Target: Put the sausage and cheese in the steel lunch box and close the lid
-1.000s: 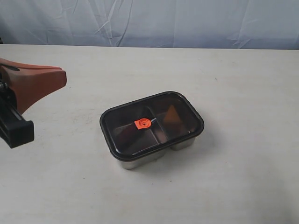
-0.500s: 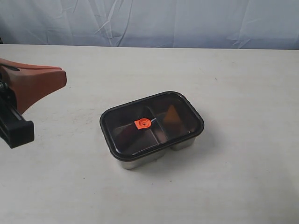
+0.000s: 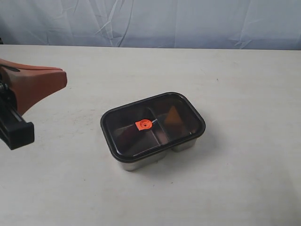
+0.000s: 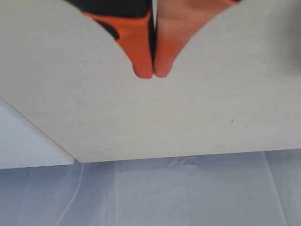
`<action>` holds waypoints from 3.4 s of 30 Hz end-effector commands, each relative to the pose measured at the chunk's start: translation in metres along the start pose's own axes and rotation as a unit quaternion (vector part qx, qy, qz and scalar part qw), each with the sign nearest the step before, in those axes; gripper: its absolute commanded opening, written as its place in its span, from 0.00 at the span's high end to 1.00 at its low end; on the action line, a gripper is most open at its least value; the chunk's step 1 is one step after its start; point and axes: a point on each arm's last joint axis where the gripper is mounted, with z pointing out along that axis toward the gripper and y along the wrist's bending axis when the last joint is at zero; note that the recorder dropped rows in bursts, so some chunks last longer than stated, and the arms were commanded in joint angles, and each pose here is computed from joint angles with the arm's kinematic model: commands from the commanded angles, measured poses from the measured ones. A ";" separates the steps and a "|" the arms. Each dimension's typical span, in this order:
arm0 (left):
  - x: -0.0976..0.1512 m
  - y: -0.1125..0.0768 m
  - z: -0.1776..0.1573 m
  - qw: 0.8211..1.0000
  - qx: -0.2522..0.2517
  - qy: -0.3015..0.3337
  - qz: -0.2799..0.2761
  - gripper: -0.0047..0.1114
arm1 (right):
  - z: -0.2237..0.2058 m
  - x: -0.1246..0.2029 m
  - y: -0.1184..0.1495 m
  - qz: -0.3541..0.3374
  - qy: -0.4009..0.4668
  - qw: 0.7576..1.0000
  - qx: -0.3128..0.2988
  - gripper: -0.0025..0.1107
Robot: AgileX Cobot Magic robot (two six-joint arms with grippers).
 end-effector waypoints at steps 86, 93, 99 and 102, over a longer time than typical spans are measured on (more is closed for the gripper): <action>0.150 0.033 -0.075 0.908 -0.375 -0.128 -0.137 0.96 | 0.000 0.001 0.007 0.083 -0.002 0.996 -0.036 0.99; 0.150 0.033 -0.075 0.908 -0.377 -0.128 -0.130 0.96 | 0.000 0.001 0.007 0.083 -0.002 0.996 -0.036 0.99; 0.150 0.033 -0.075 0.908 -0.377 -0.128 -0.130 0.96 | 0.000 0.001 0.007 0.083 -0.002 0.996 -0.036 0.99; 0.150 0.033 -0.075 0.908 -0.377 -0.128 -0.130 0.96 | 0.000 0.001 0.007 0.083 -0.002 0.996 -0.036 0.99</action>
